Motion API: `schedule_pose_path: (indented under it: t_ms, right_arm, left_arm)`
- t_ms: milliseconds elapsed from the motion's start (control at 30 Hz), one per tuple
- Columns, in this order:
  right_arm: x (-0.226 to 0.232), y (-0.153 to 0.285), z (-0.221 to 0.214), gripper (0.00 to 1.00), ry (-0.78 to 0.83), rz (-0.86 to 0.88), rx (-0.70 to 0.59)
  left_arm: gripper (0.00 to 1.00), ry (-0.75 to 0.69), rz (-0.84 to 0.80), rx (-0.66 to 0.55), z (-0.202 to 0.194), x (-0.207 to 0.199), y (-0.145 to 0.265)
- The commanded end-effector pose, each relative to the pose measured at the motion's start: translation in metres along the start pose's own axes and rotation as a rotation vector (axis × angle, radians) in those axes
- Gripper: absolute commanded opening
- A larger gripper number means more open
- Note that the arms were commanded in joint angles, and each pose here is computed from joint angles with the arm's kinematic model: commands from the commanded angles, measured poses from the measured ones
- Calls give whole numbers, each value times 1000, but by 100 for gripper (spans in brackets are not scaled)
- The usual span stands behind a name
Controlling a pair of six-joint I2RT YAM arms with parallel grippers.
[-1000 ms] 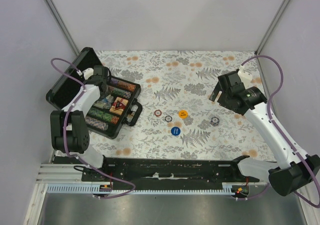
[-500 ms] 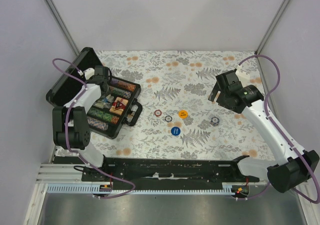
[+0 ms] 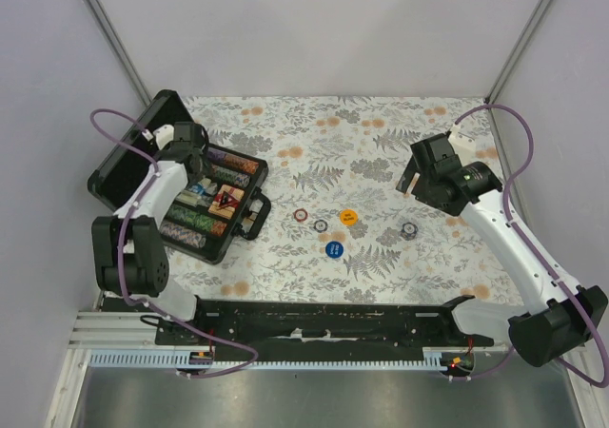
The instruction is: Pack up texas hold em set
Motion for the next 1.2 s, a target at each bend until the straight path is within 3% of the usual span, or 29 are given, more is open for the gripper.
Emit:
schedule_pose_path:
  t_ms: [0,133,300,467,633,900,1167]
  right_arm:
    - [6,6,8,96,-43,36,-29]
    - [9,-1,3,96,-38,42,7]
    - [17,-11,-4,96,2,57,78]
    - [28,-25,-9,97,91,60,147]
    - [31,-27,-10,98,141,67,185]
    - [-6,-26,-1,98,153,-31,130]
    - [-26,-12,0,98,33,-36,137]
  left_arm:
    - [85,78,-106,-68,25,5,43]
    - [85,15,-264,-58,14,-2,72]
    - [86,-185,-504,-48,-21,-39,111]
    - [88,-388,-698,-49,-68,-85,142]
    - [87,-577,-836,27,-133,-116,166]
    - [88,-741,-862,128,-232,-146,190]
    - [90,-898,-794,92,-262,-171,186]
Point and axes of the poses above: each gripper's point midway between its finger pads, its own y axis back along the fingers, its own x axis along the line the jaws close on, z = x × y, the point moved 9 cm from there along y, back along the fingers, and after that the axes turned 10 degrees about -y, right-handed, at the moved point
